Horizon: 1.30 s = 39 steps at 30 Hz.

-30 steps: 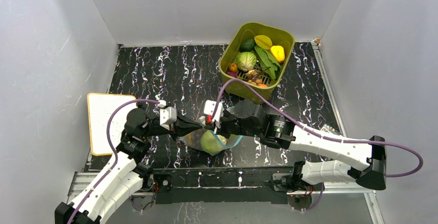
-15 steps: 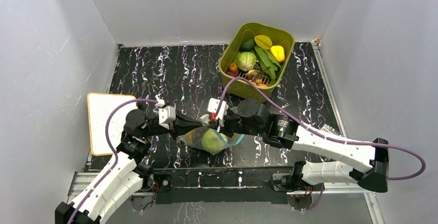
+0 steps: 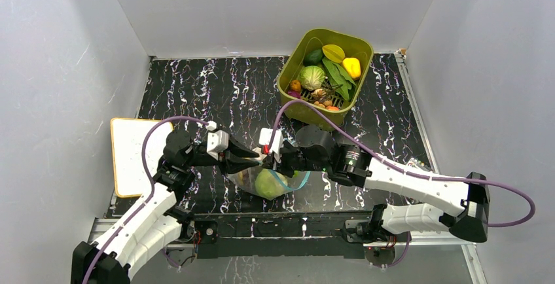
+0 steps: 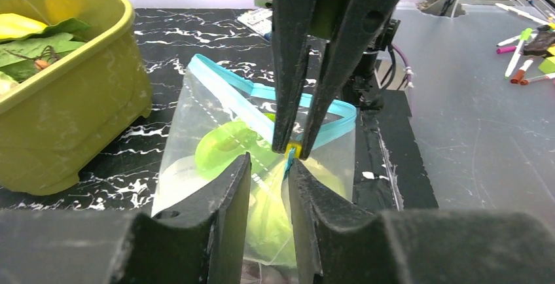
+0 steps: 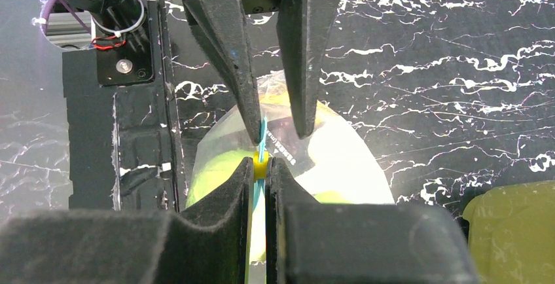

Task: Place the food in the zip-top bag and seal the zipper
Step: Zip the zipper food storage bag at the center of the board.

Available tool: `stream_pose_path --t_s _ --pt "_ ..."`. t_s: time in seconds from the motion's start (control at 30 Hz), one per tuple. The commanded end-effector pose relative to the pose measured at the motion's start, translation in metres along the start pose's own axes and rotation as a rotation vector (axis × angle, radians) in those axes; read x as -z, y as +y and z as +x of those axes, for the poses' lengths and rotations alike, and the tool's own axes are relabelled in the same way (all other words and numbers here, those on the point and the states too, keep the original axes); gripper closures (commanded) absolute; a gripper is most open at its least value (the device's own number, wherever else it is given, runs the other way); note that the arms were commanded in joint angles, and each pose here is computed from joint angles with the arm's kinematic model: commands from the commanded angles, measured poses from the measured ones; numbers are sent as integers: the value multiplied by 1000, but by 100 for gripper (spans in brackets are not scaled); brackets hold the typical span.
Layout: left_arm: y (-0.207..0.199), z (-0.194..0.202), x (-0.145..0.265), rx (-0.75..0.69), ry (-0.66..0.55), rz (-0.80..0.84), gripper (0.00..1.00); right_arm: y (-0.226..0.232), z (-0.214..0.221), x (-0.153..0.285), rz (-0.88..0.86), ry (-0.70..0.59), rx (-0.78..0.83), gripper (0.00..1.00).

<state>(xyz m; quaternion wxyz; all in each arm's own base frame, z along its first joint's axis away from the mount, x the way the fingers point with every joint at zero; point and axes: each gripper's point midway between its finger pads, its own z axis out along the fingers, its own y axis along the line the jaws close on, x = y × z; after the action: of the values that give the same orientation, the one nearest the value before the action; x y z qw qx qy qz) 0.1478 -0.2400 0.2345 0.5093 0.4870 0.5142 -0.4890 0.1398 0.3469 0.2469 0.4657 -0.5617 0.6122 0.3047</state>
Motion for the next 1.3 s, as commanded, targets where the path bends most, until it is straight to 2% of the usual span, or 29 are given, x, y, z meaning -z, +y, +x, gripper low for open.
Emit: stream_pose_path --t_s 0.0,0.07,0.1,0.23,0.4,0.53,0.73,0.77,0.87,0.9,1.0,1.27 --pt "-9 -25 -1 -95 -47 75 84 -11 -46 2 31 -136 15 100" --pt "-12 -24 -1 -88 -45 86 99 -11 -45 1 30 -133 12 100" --pt "-14 -25 0 -87 -44 94 100 -11 -45 2 32 -134 11 100" --pt "-1 -38 6 -119 -59 -51 100 -15 -24 11 80 -72 -9 100" --pt "8 -52 11 -120 -78 -140 100 -21 -5 25 138 -23 -18 100" --pt "8 -60 12 -126 -87 -149 100 -21 2 32 151 -8 -22 100" --pt "4 -59 8 -120 -92 -99 100 -19 -18 35 129 -69 -10 100" --pt "2 -57 7 -113 -87 -83 99 -18 -23 35 119 -84 -6 100" --pt "-5 -48 4 -87 -68 -18 63 -18 -34 32 104 -114 4 100" --pt "-7 -46 3 -74 -64 -1 58 -18 -38 31 104 -123 7 100" --pt "-8 -39 2 -48 -51 23 55 -17 -47 28 86 -148 15 100" --pt "-6 -25 -1 -13 -26 46 56 -16 -54 19 68 -170 19 100"
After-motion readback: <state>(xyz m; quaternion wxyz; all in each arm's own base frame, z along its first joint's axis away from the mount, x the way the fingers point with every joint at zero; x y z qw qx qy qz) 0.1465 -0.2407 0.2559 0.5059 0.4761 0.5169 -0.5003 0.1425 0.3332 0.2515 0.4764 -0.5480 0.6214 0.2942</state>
